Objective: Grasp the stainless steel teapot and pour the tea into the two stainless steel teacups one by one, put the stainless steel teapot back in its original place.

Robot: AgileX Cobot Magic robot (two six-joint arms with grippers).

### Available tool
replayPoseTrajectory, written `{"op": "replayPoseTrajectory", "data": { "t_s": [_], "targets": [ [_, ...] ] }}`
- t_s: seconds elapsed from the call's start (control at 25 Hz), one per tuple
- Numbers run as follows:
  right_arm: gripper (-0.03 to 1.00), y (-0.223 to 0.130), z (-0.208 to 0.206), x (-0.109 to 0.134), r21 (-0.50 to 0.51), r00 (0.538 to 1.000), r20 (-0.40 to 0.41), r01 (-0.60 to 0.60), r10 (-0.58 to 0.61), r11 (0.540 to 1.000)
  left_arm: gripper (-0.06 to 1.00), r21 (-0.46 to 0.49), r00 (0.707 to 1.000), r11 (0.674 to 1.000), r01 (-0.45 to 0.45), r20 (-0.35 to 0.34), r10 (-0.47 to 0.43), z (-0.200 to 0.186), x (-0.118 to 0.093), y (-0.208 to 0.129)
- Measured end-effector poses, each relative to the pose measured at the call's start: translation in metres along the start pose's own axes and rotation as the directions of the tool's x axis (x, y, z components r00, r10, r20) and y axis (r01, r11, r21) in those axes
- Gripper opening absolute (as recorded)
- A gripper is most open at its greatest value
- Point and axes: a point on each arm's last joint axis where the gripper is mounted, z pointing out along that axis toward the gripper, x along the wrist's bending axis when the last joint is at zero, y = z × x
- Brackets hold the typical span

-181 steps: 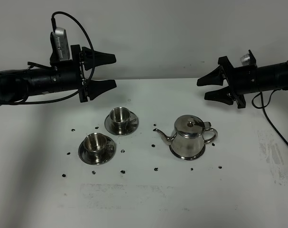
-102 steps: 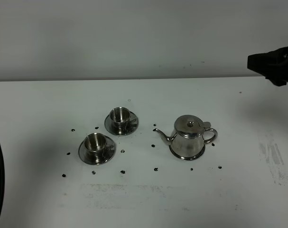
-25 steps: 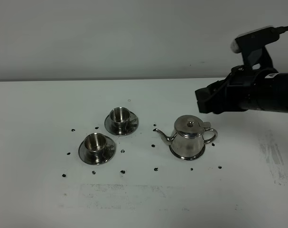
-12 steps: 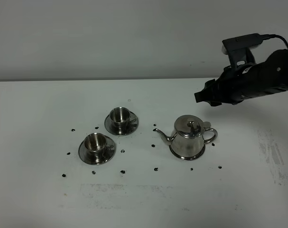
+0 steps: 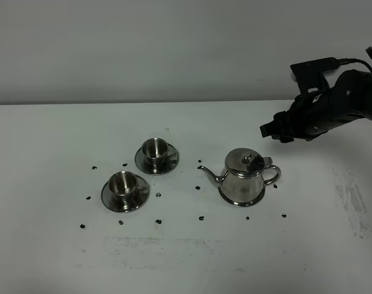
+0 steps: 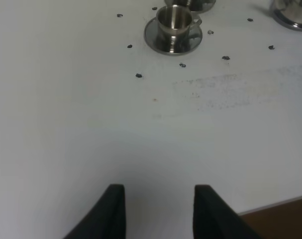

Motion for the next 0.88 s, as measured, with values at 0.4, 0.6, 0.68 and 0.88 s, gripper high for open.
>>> {"op": "replayPoseTrajectory", "data": {
  "t_s": [0.4,0.6,0.68,0.88],
  "targets": [
    [0.47,-0.011,0.012,-0.001,0.072,1.000,-0.002,0.004,-0.004,0.997,0.32,0.000,1.000,1.000,0.000,0.000,0.000,0.000,0.000,0.000],
    [0.47,-0.016,0.015,-0.001,0.117,1.000,-0.013,0.007,-0.006,0.993,0.32,0.000,1.000,1.000,0.000,0.000,0.000,0.000,0.000,0.000],
    [0.47,-0.018,0.015,0.000,0.136,1.000,-0.020,0.012,-0.009,0.991,0.32,0.000,1.000,1.000,0.000,0.000,0.000,0.000,0.000,0.000],
    [0.47,-0.022,0.014,0.001,0.182,0.999,-0.040,0.038,-0.032,0.983,0.32,0.000,1.000,1.000,0.000,0.000,0.000,0.000,0.000,0.000]
  ]
}}
